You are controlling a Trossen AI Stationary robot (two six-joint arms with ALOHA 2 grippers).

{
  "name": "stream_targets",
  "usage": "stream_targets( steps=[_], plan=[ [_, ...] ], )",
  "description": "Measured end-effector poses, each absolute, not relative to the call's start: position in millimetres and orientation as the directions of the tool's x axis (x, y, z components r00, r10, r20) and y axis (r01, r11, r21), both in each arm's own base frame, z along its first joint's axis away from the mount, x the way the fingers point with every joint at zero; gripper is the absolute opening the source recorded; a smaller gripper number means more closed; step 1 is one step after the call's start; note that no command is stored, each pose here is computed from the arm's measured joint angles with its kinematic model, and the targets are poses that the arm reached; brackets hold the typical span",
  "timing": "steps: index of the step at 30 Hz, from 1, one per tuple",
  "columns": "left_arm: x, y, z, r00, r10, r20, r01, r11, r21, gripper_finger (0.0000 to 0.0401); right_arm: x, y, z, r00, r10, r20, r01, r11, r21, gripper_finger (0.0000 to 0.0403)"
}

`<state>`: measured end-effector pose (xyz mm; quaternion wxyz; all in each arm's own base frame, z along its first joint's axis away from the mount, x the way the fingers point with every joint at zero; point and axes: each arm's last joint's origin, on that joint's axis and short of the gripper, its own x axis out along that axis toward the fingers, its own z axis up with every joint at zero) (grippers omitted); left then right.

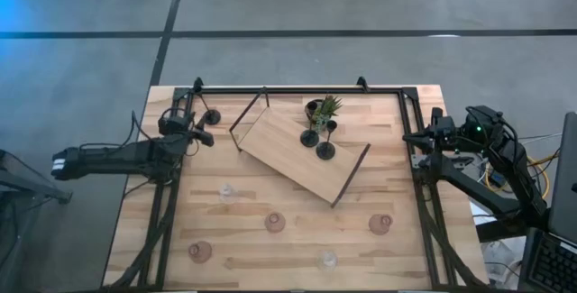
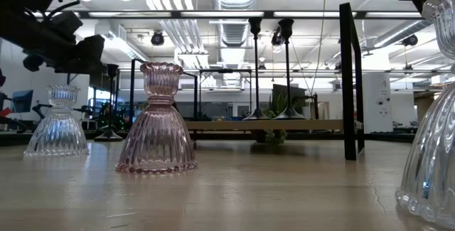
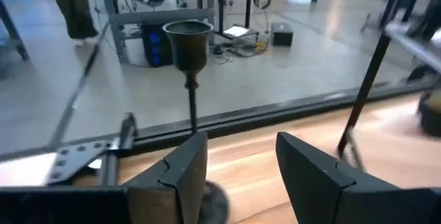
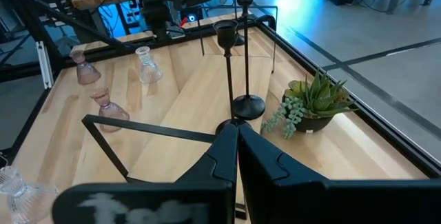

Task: Pick & Place candle stick holders
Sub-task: Put the black candle holder on the shelf

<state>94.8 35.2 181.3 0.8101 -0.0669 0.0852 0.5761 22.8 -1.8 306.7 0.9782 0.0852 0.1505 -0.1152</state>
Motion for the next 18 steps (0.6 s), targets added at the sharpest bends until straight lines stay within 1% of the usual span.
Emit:
stream_targets(
  steps=[3,8,13,16,18],
  plan=[
    [99.3,37.3,174.2,0.337,0.918,-0.21,-0.94,0.34,-0.022,0.0179,22.8,-1.8,306.7,0.928,-0.2,-0.314,0.251,0.959,0.132,0.0009],
    [100.3,42.5,162.5,0.229,0.956,-0.183,-0.972,0.235,0.011,0.0179,22.8,-1.8,306.7,0.928,-0.2,-0.314,0.251,0.959,0.132,0.0009],
    [102.6,48.7,157.0,0.213,0.957,-0.199,-0.975,0.22,0.018,0.0179,22.8,-1.8,306.7,0.928,-0.2,-0.314,0.251,0.959,0.132,0.0009],
    [102.3,54.9,156.2,0.161,0.966,-0.201,-0.983,0.175,0.052,0.0179,22.8,-1.8,306.7,0.928,-0.2,-0.314,0.251,0.959,0.132,0.0009],
    [102.7,59.9,156.9,0.149,0.967,-0.205,-0.986,0.162,0.048,0.0179,22.8,-1.8,306.7,0.928,-0.2,-0.314,0.251,0.959,0.132,0.0009]
  ],
)
